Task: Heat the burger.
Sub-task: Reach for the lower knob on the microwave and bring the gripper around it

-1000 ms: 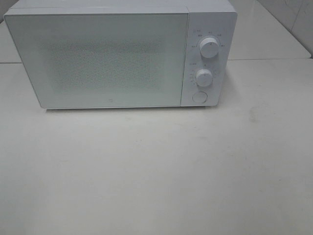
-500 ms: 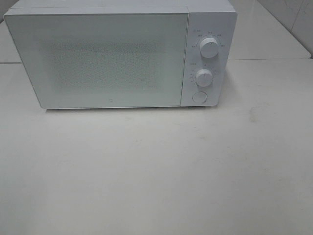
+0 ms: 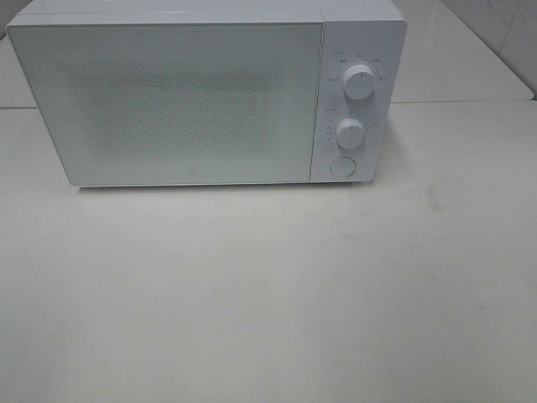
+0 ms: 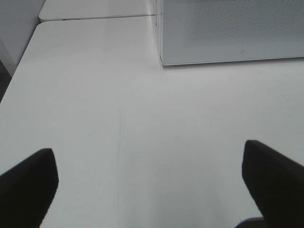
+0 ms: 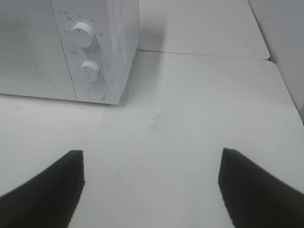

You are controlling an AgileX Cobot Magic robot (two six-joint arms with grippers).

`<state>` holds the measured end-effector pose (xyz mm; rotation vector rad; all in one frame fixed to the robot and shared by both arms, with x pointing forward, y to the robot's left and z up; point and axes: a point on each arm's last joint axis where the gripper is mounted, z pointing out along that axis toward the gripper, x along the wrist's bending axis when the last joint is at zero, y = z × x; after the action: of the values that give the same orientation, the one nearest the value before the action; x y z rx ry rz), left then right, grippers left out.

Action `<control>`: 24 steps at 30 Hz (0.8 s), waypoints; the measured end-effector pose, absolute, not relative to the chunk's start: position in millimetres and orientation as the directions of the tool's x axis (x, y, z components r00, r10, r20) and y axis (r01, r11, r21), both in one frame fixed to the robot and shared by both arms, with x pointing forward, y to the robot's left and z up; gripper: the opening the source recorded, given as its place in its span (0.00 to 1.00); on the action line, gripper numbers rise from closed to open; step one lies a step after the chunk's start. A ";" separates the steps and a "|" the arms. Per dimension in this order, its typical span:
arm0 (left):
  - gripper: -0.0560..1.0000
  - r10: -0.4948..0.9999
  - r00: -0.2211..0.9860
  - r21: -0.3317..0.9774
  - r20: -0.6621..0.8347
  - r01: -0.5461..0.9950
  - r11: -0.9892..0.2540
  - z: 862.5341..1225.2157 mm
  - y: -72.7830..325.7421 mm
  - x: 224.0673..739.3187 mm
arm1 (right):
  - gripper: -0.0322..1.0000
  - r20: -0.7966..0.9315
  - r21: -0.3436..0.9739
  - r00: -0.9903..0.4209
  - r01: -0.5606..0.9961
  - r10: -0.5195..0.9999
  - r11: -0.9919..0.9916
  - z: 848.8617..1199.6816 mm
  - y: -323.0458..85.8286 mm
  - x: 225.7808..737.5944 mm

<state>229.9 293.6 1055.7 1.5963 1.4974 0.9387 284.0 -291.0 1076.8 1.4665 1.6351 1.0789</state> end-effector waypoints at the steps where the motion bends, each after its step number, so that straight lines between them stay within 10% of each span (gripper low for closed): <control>1: 0.97 0.998 0.050 0.889 0.022 0.455 -0.043 1055.7 293.6 229.9 | 0.76 0.040 0.906 -0.133 0.423 0.990 0.020 1077.8 -290.3 289.3; 24: 0.97 0.998 0.050 0.889 0.022 0.455 -0.043 1055.7 293.6 229.9 | 0.76 0.040 0.929 -0.123 0.369 0.992 0.008 1067.8 -275.8 403.8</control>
<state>229.9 293.6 1055.7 1.5963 1.4974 0.9387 403.8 -275.8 1067.8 1.4330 1.5775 1.1146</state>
